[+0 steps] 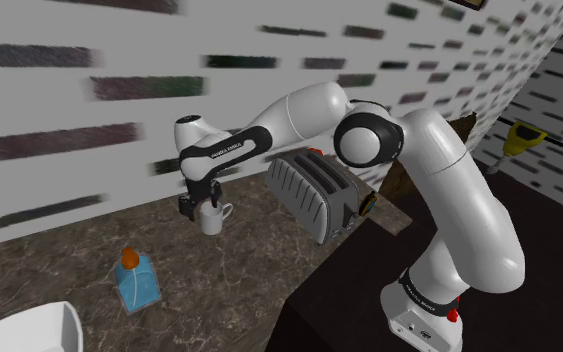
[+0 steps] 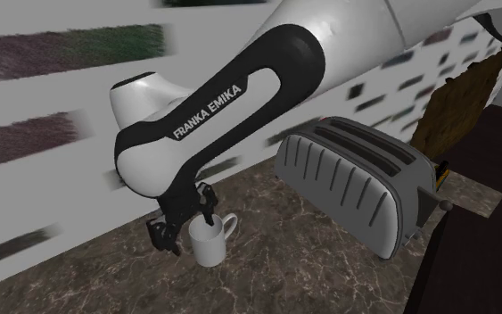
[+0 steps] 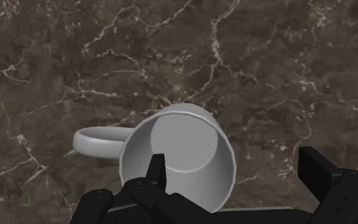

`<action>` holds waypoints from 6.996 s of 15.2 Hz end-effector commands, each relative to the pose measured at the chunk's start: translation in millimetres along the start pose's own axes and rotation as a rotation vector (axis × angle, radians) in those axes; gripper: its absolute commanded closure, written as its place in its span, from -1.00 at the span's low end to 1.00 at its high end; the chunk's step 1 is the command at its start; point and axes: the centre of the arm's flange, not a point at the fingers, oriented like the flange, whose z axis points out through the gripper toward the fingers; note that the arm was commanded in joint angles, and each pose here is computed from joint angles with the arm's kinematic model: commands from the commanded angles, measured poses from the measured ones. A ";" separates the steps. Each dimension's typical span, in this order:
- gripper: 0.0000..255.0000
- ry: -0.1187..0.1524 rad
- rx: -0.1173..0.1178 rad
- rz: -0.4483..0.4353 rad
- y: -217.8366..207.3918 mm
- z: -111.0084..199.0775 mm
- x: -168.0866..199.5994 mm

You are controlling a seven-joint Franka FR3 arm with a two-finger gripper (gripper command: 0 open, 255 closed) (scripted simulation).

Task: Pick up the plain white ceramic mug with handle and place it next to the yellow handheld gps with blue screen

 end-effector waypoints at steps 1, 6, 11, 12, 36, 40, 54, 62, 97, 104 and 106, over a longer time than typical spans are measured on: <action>-1.00 0.000 0.000 -0.001 -0.5 11.4 1.8; -1.00 0.000 0.000 -0.001 -0.4 30.3 1.8; -1.00 0.000 0.000 -0.001 -0.4 30.3 1.8; -1.00 0.000 0.000 -0.001 -0.4 30.2 1.8; 1.00 0.000 0.000 -0.001 1.4 -42.5 -10.7; 1.00 0.000 0.000 -0.001 1.9 -63.4 -14.2; 1.00 0.000 0.000 -0.001 3.7 -136.2 -26.7; 1.00 0.000 0.000 -0.001 4.7 -177.8 -33.9; 1.00 0.096 -0.023 -0.012 319.7 -152.5 -267.5; -1.00 0.173 0.253 -0.210 416.1 -199.3 -301.0; -1.00 0.199 0.346 -0.276 451.9 -208.4 -308.1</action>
